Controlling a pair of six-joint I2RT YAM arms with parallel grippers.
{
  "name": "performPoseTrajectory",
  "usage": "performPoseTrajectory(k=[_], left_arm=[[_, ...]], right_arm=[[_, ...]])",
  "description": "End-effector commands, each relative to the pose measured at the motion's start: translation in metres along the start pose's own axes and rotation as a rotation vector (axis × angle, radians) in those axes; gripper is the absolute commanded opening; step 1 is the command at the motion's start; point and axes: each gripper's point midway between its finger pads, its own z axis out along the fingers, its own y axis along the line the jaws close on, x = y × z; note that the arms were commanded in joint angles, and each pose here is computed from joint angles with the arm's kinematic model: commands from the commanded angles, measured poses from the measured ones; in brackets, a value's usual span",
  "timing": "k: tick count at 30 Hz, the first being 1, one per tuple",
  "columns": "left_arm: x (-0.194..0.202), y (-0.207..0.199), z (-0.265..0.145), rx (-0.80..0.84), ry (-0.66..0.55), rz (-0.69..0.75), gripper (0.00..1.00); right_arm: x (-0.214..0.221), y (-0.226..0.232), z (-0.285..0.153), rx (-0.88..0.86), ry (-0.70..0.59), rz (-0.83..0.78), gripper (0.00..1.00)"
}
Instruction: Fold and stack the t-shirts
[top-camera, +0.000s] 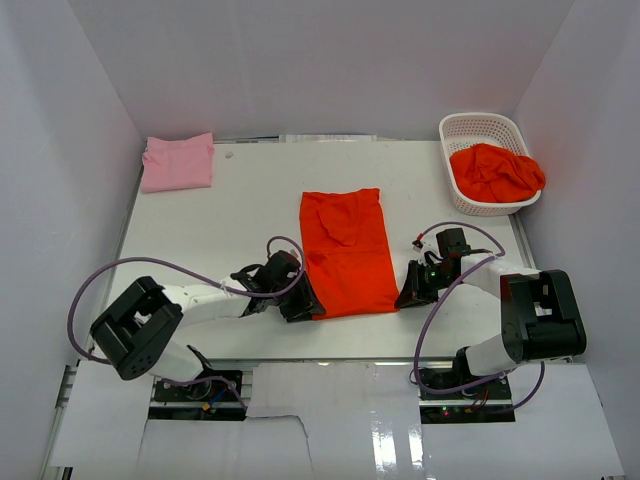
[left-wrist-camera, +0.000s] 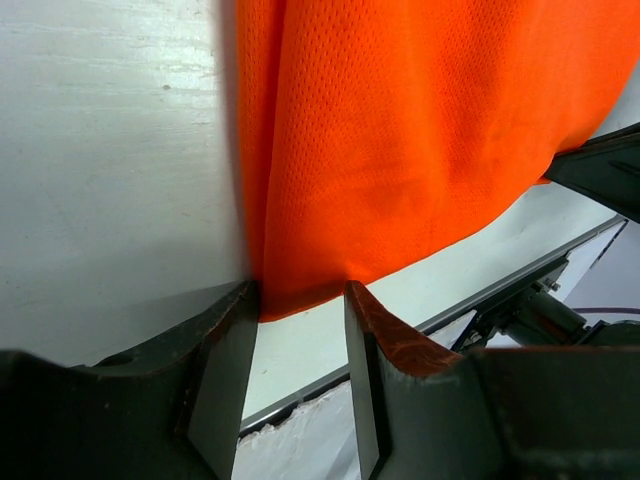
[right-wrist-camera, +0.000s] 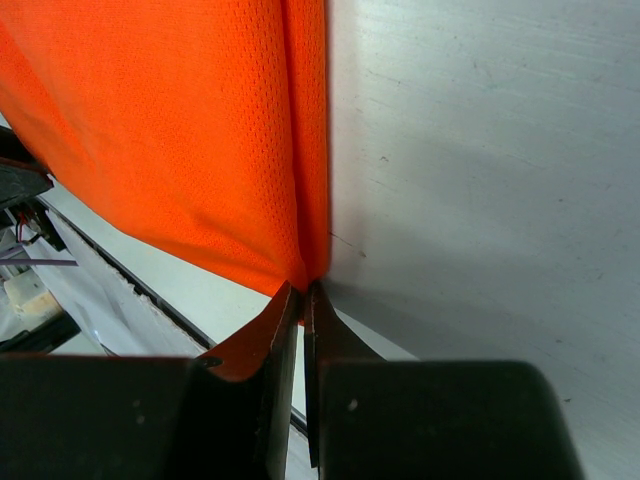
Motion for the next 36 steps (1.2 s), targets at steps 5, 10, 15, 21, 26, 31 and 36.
performPoseTrajectory(k=[5, 10, 15, 21, 26, 31, 36], left_arm=[[0.016, 0.068, 0.006, -0.231, 0.022, 0.006, 0.28], [0.017, 0.067, 0.012, -0.223, 0.037, 0.016, 0.1], [0.021, 0.06, 0.018, -0.178, 0.068, 0.033, 0.0], [0.037, 0.064, 0.008, -0.156, 0.13, 0.025, 0.0], [0.043, 0.069, -0.008, -0.155, 0.137, 0.044, 0.0], [0.047, 0.069, -0.016, -0.155, 0.165, 0.062, 0.0], [0.047, 0.061, -0.026, -0.139, 0.175, 0.094, 0.0]], right_arm=[[-0.006, -0.004, -0.001, 0.034, -0.017, -0.034, 0.08], [-0.006, -0.003, -0.002, 0.028, -0.019, -0.038, 0.08], [-0.002, 0.003, -0.004, 0.031, -0.011, -0.053, 0.08], [0.015, 0.015, -0.012, 0.051, -0.013, -0.02, 0.08], [0.032, 0.02, -0.021, 0.052, -0.028, -0.014, 0.08], [0.052, 0.025, -0.023, 0.056, -0.01, 0.004, 0.08], [0.066, 0.032, -0.024, 0.044, 0.009, -0.015, 0.08]])
